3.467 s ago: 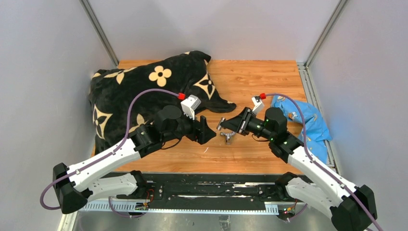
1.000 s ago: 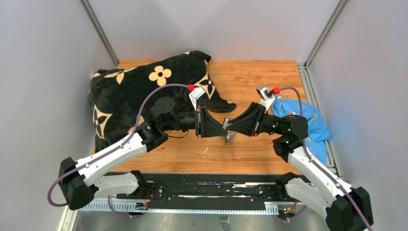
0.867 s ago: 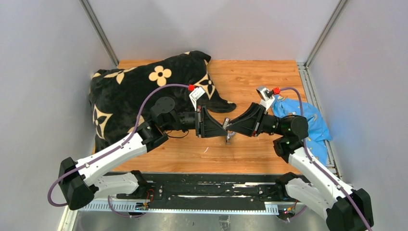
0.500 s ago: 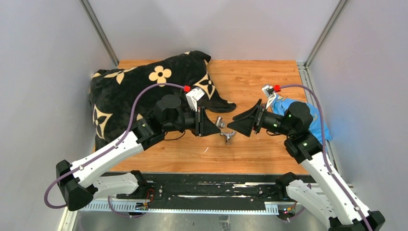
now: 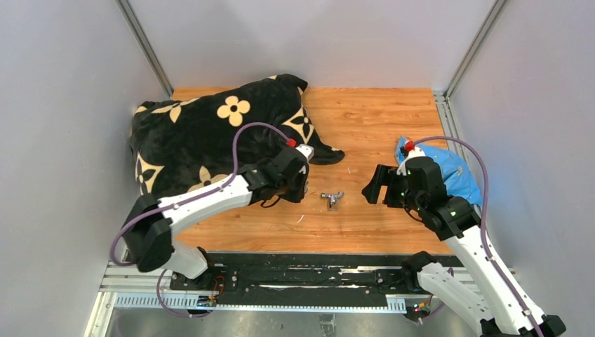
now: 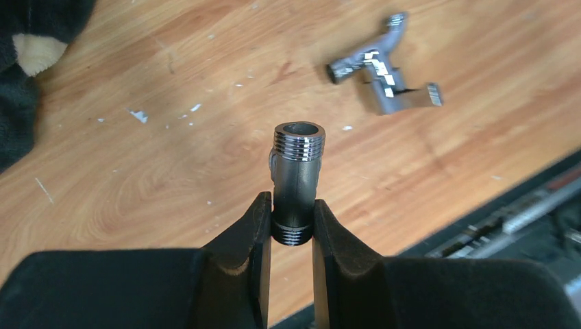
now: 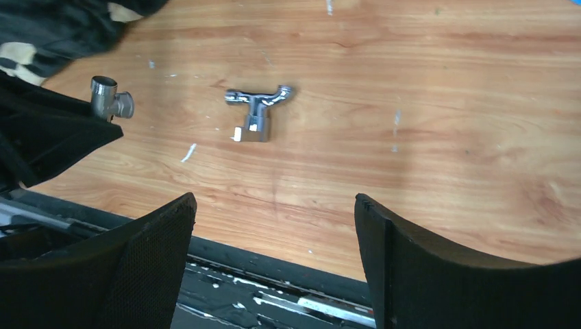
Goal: Install the water faucets
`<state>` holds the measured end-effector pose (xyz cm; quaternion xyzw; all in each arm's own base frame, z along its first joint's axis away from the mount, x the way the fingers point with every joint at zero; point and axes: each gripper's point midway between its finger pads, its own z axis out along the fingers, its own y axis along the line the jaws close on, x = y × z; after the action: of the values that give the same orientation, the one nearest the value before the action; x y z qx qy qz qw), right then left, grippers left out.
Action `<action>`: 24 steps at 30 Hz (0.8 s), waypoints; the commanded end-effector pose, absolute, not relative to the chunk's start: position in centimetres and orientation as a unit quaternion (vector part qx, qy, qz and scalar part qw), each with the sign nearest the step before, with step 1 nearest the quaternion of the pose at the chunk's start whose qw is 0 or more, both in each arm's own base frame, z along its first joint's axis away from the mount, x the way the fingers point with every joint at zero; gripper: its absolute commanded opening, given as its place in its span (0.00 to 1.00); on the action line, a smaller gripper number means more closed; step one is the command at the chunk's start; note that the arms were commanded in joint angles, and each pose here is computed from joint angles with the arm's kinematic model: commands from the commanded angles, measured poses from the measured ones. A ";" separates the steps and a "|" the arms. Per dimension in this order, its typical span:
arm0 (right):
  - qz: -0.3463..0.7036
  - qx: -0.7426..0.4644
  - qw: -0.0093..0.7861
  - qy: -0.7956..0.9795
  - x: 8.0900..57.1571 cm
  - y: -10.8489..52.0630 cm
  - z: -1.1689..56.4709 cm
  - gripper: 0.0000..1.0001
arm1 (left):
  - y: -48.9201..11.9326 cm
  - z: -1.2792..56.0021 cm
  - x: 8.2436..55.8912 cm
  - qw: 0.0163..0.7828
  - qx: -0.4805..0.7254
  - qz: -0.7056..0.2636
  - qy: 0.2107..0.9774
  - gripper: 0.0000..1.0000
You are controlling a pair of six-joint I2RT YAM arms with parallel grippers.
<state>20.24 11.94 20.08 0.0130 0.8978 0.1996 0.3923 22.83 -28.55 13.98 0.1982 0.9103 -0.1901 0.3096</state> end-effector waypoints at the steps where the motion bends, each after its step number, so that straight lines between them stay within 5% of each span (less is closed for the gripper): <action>1: 0.140 0.035 0.396 0.907 19.4 9.3 18.8 0.83 | -28.8 12.4 26.1 0.349 0.193 -0.122 0.909 0.00; 24: 0.115 0.036 0.393 0.912 18.7 8.0 18.0 0.84 | -33.0 5.1 30.6 0.315 0.231 -0.059 0.919 0.00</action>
<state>19.08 8.89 18.46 0.0314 0.9087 0.1335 0.3942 29.38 -32.10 4.42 0.2285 0.9255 -0.0631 0.2953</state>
